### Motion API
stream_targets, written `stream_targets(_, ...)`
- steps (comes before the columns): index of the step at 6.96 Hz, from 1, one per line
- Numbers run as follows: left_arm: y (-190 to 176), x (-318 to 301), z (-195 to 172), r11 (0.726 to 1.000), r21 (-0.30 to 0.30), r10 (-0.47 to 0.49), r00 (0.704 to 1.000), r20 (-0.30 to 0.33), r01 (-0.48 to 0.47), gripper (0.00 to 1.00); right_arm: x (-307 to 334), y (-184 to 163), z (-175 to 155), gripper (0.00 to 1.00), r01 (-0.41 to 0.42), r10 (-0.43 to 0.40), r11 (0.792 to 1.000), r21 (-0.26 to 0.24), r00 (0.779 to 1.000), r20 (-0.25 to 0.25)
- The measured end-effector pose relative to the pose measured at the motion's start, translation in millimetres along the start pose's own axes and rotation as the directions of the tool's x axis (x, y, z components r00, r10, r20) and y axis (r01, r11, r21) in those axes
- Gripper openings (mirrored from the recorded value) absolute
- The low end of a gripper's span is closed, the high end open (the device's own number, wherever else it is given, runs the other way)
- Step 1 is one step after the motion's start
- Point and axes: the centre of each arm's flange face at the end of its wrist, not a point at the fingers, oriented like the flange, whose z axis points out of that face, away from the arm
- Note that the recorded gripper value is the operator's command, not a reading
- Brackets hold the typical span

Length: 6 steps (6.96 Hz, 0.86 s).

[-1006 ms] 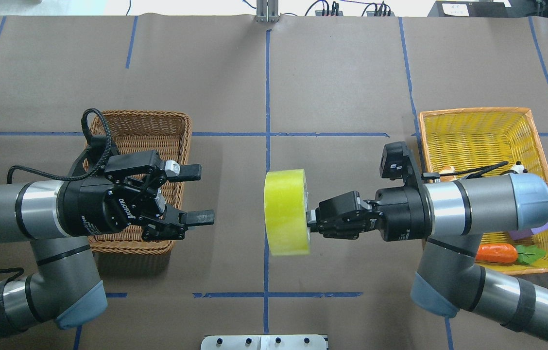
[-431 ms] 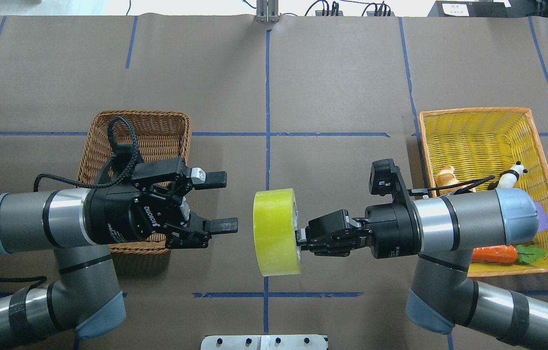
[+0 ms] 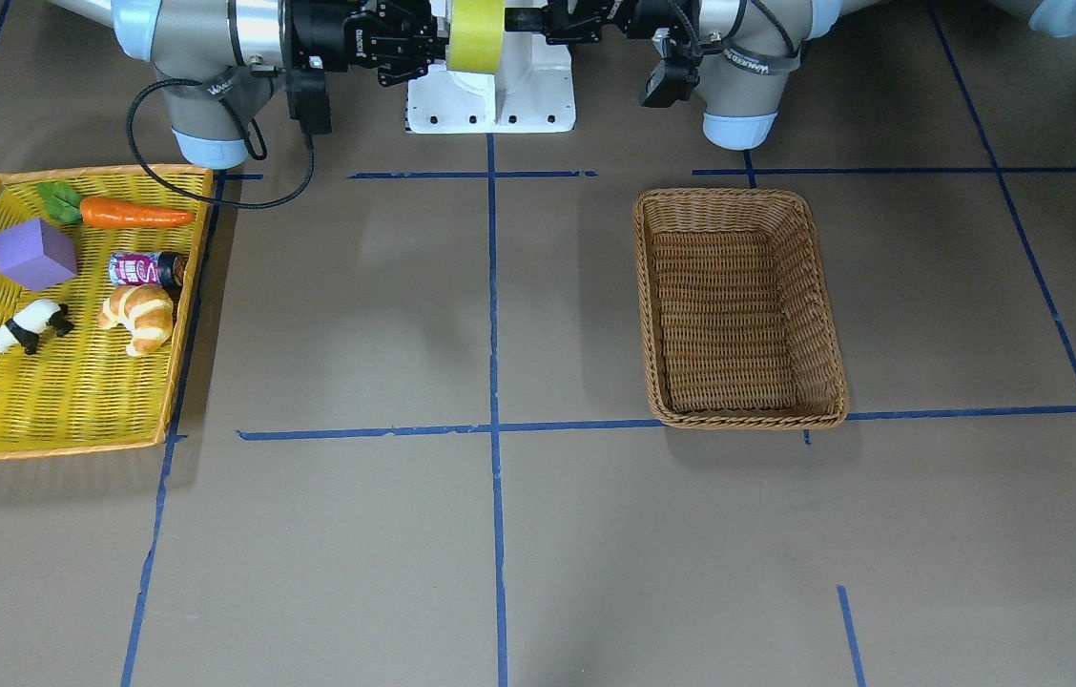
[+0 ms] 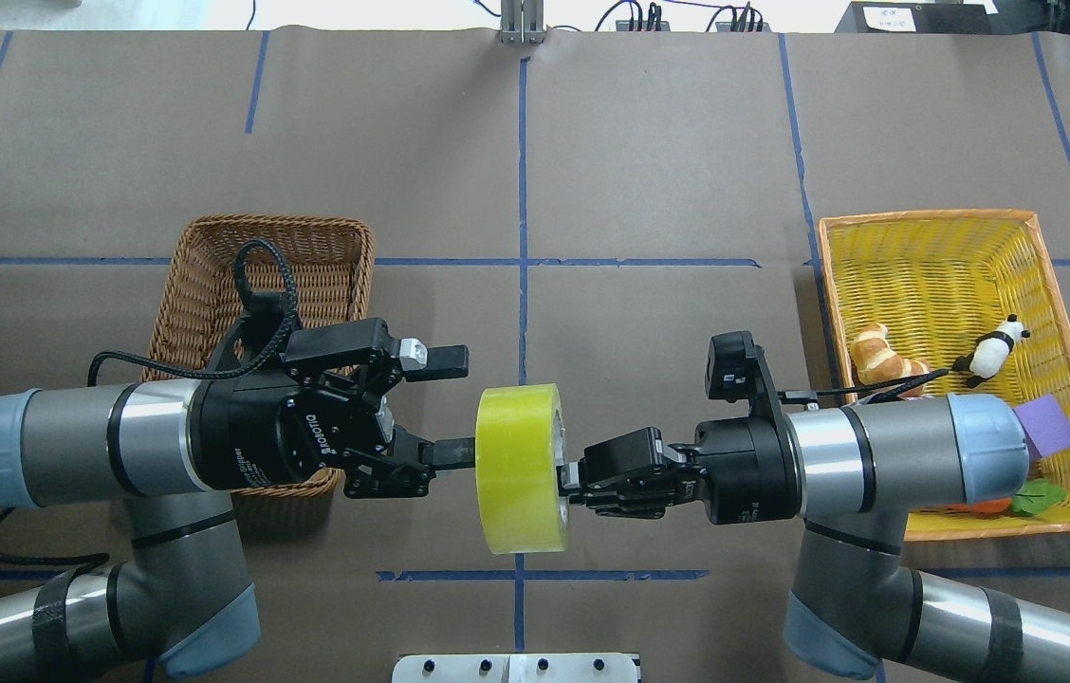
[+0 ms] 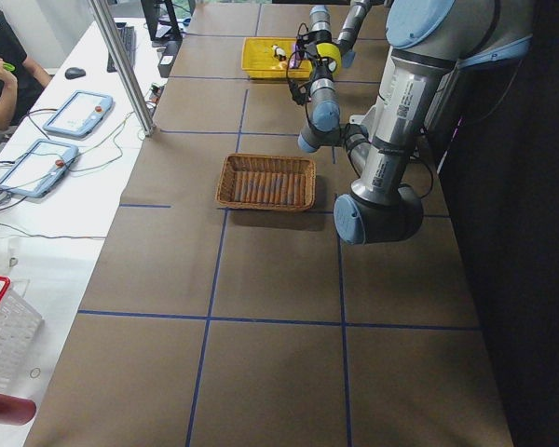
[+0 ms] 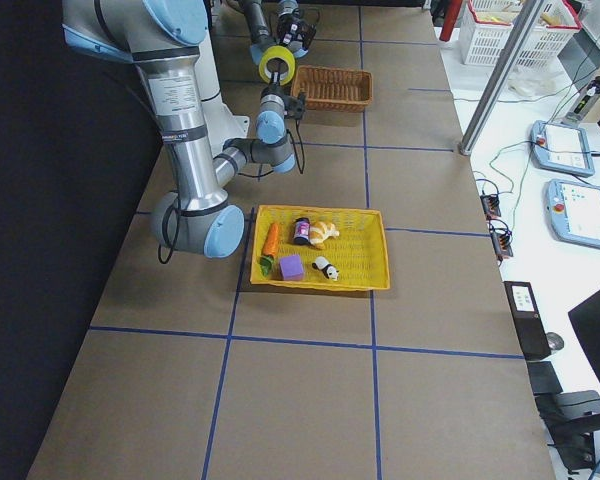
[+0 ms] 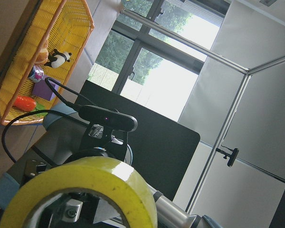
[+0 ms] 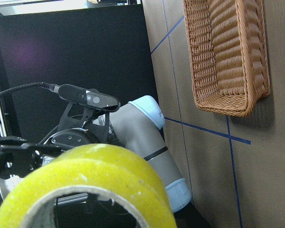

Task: Move tape to another basket

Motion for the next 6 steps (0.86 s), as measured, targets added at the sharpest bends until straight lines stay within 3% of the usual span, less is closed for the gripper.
stream_targets(5,8,-3,15,1.0,0.004,-0.02,1.0,-0.011,0.02,0.99,2,3,6,0.01,-0.01,0.01,1.0,0.011,1.0,0.003)
stream_targets(6,8,-4,15,1.0,0.003,-0.022,1.0,-0.011,0.022,0.95,3,4,6,0.01,-0.011,0.011,1.0,0.012,1.0,0.004)
